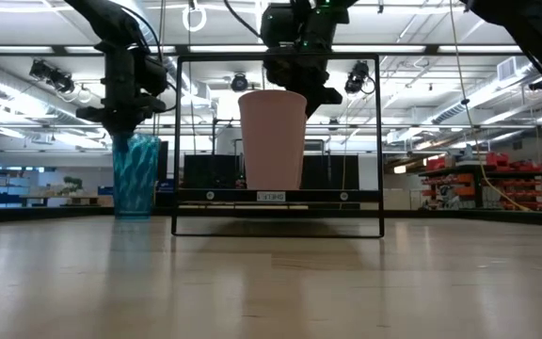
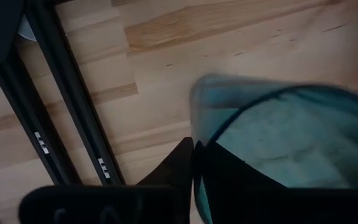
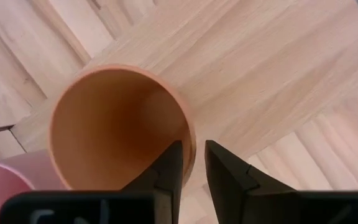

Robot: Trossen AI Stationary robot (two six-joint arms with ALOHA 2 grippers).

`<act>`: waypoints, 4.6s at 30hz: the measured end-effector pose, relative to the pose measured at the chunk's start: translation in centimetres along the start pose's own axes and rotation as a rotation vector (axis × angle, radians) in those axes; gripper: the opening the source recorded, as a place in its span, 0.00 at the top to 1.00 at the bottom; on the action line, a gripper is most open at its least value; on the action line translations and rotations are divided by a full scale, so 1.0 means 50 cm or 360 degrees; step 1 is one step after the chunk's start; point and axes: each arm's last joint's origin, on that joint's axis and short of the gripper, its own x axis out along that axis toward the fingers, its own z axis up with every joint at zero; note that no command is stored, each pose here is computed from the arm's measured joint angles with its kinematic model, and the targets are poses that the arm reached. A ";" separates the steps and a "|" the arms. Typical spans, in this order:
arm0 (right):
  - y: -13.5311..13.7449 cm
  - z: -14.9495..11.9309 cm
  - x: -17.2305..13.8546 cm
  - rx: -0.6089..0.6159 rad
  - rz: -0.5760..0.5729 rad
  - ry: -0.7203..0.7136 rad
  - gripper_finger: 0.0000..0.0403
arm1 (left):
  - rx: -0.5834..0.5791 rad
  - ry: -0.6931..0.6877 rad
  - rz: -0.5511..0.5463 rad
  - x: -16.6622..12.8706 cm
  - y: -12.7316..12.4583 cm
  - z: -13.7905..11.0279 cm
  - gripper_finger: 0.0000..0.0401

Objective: Stack small to large cups/mugs on shelf
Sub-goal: Put the blue cup on the shelf, then adjust the pink cup on the shelf

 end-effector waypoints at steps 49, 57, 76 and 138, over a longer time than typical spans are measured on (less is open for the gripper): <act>-0.074 -0.237 -0.285 0.0104 -0.0369 -0.0241 0.82 | 0.0564 -0.0561 -0.0274 -0.285 -0.278 0.092 0.97; -0.108 -0.311 -0.206 0.0287 -0.0384 -0.0254 0.82 | 0.0643 -0.0523 -0.0298 -0.231 -0.340 0.117 0.97; -0.118 -0.326 -0.077 0.0348 -0.0164 -0.0284 0.82 | 0.0804 -0.0409 -0.0300 -0.110 -0.466 0.128 0.97; -0.106 -0.294 -0.052 0.0287 -0.0075 -0.0343 0.82 | 0.0866 -0.0321 -0.0292 -0.068 -0.477 0.141 0.70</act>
